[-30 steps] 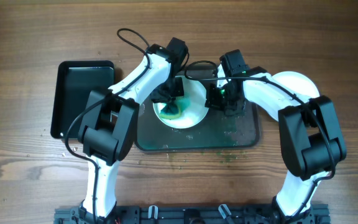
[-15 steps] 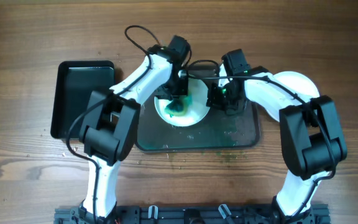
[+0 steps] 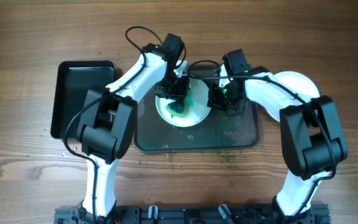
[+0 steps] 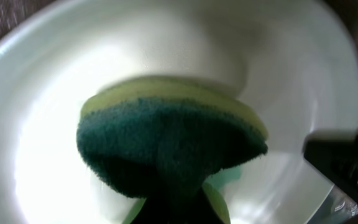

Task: Clean dirty plates on tray and stack at the side
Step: 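Scrub the last plate with the sponge in the left gripper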

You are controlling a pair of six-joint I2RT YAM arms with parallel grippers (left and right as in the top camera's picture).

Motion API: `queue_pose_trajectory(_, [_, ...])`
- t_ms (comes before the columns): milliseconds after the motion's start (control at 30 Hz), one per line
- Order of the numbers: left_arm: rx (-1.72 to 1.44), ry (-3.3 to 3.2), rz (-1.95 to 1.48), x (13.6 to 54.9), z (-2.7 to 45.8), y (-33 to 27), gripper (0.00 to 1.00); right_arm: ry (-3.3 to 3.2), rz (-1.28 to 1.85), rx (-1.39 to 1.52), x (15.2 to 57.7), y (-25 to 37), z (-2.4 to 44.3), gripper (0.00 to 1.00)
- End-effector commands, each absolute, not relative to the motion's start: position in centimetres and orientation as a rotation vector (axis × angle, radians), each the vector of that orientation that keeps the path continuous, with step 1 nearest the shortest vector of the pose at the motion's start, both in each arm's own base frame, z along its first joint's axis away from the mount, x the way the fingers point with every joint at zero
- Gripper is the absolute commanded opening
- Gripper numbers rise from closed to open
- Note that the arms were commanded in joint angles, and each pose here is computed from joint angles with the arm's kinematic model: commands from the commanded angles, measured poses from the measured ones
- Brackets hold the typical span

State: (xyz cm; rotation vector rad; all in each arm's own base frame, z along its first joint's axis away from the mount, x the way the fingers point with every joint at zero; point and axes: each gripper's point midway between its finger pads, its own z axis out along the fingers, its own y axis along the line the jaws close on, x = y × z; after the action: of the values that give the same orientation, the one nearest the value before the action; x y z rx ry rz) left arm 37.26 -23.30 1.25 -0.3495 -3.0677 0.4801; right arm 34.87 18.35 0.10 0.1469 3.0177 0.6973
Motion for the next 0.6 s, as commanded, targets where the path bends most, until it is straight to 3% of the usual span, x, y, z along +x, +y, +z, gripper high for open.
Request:
queue_pose_trajectory(0, [-0.068, -3.204, 0.102, 39.3, -0.8, -19.7, 0.04, 3.041, 0.679, 0.143, 34.4, 18.2, -0.7, 0.04])
queue_pose_trajectory(100, [0.3, -3.231, -0.395, 39.3, -0.2, -14.0, 0.04, 3.04, 0.679, 0.142, 34.4, 18.2, -0.7, 0.04])
queue_pose_trajectory(167, [0.387, -3.177, -0.477, 38.1, 0.0, -12.9, 0.04, 3.04, 0.679, 0.142, 34.4, 18.2, -0.7, 0.04])
queue_pose_trajectory(267, [0.275, -3.078, -0.264, 35.7, -0.6, -15.5, 0.04, 3.041, 0.679, 0.142, 34.4, 18.2, -0.7, 0.04])
queue_pose_trajectory(400, [-0.16, -2.916, 0.253, 32.6, -0.2, -21.7, 0.04, 3.041, 0.679, 0.142, 34.4, 18.2, -0.7, 0.04])
queue_pose_trajectory(567, [-0.307, -2.919, 0.394, 32.9, 0.0, -23.8, 0.04, 3.041, 0.679, 0.142, 34.4, 18.2, -0.7, 0.04])
